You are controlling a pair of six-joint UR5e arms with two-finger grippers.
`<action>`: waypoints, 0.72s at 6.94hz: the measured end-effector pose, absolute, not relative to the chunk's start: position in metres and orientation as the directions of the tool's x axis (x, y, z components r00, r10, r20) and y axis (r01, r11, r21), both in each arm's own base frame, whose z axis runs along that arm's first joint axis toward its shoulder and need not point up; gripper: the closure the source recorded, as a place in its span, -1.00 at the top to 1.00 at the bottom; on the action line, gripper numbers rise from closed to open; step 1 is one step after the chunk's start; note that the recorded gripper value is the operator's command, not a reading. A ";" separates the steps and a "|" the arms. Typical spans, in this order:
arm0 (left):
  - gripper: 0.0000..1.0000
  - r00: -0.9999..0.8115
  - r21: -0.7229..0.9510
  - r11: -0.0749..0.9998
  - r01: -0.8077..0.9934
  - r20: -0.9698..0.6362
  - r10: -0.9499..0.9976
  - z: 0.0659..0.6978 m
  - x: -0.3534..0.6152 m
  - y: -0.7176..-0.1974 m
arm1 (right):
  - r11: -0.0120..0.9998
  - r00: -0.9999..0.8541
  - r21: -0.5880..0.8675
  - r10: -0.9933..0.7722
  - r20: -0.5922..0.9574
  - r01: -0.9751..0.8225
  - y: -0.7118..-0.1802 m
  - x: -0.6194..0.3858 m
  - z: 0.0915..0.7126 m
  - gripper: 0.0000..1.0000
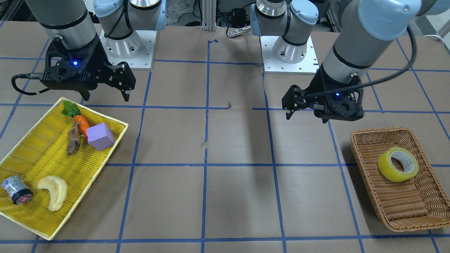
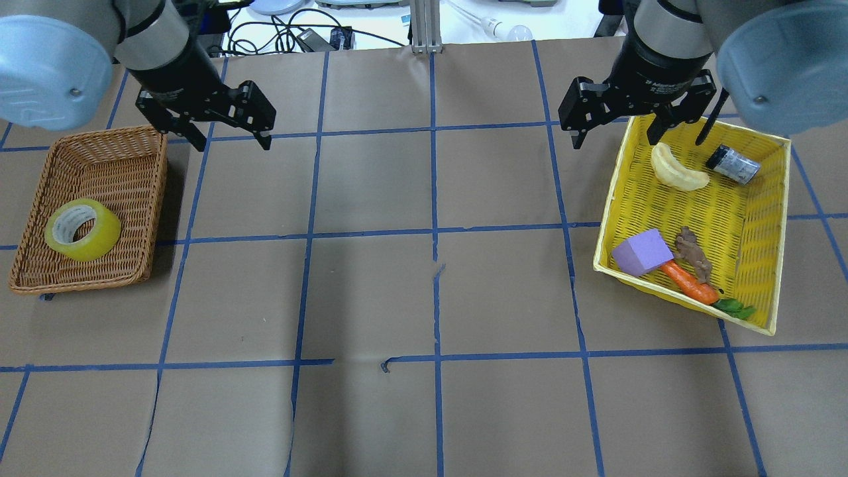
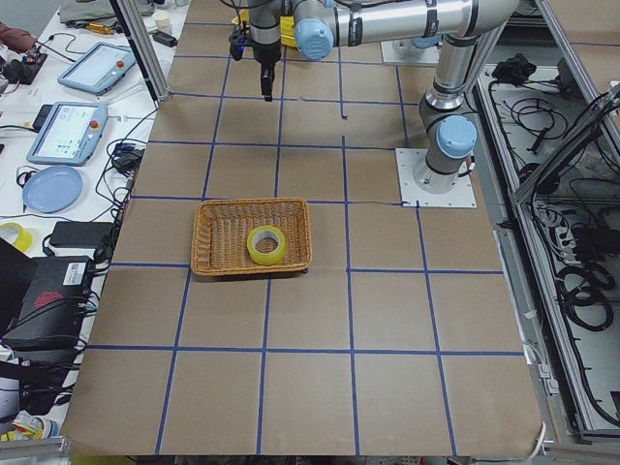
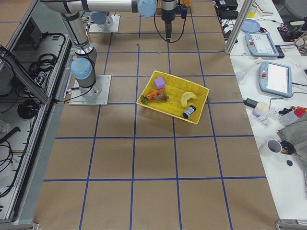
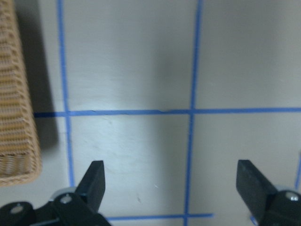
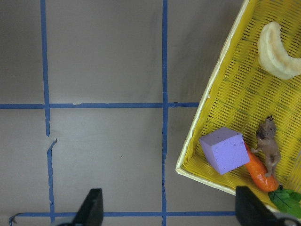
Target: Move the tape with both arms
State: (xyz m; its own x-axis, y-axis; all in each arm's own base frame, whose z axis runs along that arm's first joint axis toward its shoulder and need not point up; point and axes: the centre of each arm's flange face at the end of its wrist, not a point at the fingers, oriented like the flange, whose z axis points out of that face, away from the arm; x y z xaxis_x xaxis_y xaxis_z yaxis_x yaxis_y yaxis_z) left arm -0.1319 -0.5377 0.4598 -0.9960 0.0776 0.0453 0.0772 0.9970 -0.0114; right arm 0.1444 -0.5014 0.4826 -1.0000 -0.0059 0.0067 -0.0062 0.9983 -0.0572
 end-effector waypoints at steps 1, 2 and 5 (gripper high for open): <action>1.00 -0.994 0.001 0.995 0.099 0.045 0.099 0.466 -0.148 -0.526 | 0.998 -1.000 -0.057 -0.006 0.007 -0.006 -0.501 0.144 0.482 1.00; 1.00 -0.993 0.011 0.994 0.106 0.043 0.105 0.470 -0.153 -0.519 | 0.998 -1.000 -0.056 -0.006 0.007 -0.006 -0.501 0.144 0.482 1.00; 1.00 -0.993 0.015 0.994 0.110 0.042 0.109 0.472 -0.153 -0.516 | 0.998 -1.000 -0.057 -0.006 0.007 -0.006 -0.501 0.144 0.483 1.00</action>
